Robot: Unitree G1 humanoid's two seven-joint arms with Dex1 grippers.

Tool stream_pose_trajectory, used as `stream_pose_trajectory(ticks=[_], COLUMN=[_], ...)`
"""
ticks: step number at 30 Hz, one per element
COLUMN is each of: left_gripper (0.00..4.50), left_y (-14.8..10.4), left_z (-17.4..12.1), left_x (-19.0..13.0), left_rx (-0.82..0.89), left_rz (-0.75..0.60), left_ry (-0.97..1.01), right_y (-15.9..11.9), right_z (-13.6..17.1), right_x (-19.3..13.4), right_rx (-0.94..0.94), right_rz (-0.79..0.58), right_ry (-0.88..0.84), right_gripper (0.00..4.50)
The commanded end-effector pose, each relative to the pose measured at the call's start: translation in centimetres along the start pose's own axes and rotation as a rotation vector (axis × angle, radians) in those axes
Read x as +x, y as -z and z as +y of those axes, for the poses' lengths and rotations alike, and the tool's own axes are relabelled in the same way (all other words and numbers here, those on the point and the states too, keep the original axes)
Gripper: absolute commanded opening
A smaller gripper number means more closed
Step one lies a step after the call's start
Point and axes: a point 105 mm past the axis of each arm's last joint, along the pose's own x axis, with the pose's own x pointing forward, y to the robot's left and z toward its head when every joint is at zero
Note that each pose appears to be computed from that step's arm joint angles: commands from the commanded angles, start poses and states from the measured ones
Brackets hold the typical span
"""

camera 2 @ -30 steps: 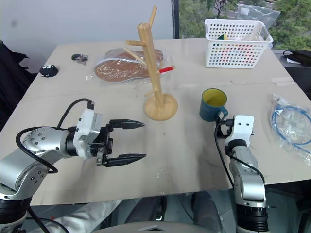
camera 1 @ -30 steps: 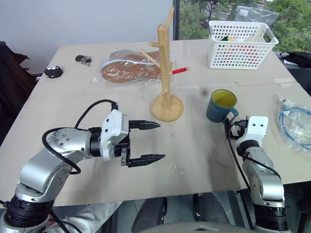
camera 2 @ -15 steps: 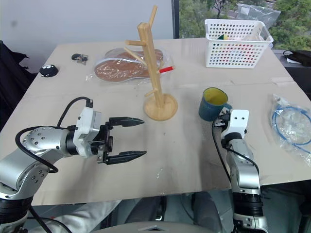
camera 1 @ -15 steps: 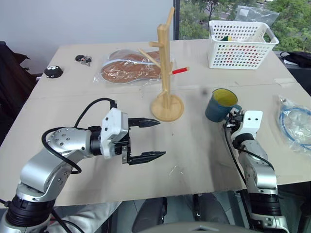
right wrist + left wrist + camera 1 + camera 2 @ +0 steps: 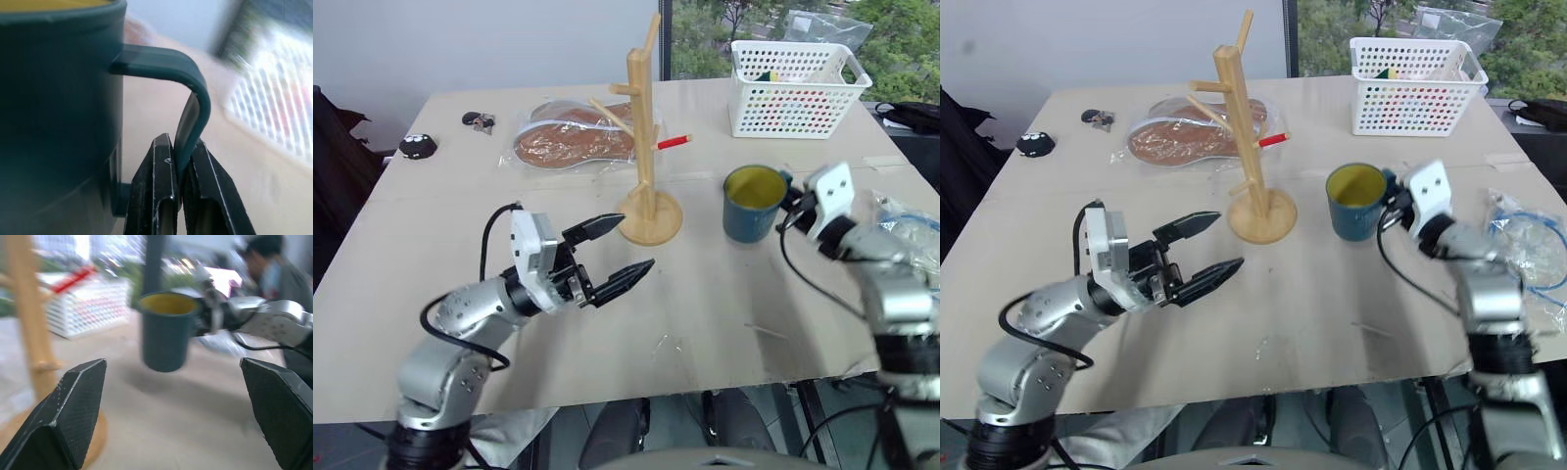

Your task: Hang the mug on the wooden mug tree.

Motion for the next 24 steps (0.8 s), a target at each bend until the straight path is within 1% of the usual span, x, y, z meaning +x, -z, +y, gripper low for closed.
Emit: stream_pose_trajectory(ticks=[1, 3, 5, 7, 9, 13, 16, 24], left_gripper=[4.5, 4.5, 4.5, 4.5, 4.5, 4.5, 4.5, 4.5], left_y=[-1.8, -2.3, -2.6, -2.8, -3.0, -2.8, -2.5, -1.7], left_z=[-1.1, -0.9, -0.9, -1.4, -1.3, -1.3, -1.5, -1.6], left_x=[0.5, 0.3, 0.2, -0.1, -0.6, -0.9, -0.9, -1.2], left_rx=[0.072, 0.122, 0.147, 0.208, 0.236, 0.259, 0.268, 0.273], left_rz=[-0.114, -0.146, -0.164, -0.161, -0.17, -0.173, -0.171, -0.162], left_ry=[-0.09, -0.178, -0.226, -0.264, -0.334, -0.393, -0.394, -0.391], right_y=[-4.0, -5.3, -6.0, -6.8, -7.4, -8.0, -8.5, -10.2], right_z=[-1.0, -1.8, -2.2, -2.2, -2.0, -1.1, -0.5, 0.2], right_x=[0.7, 1.5, 2.0, 3.1, 4.0, 5.5, 6.6, 8.6], right_rx=[-0.216, -0.288, -0.316, -0.367, -0.401, -0.442, -0.463, -0.503], right_rz=[-0.071, -0.079, -0.091, -0.092, -0.085, -0.072, -0.069, -0.06], right_ry=[-0.244, -0.341, -0.385, -0.461, -0.523, -0.614, -0.643, -0.652], right_gripper=[0.02, 0.02, 0.02, 0.02, 0.02, 0.02, 0.02, 0.02])
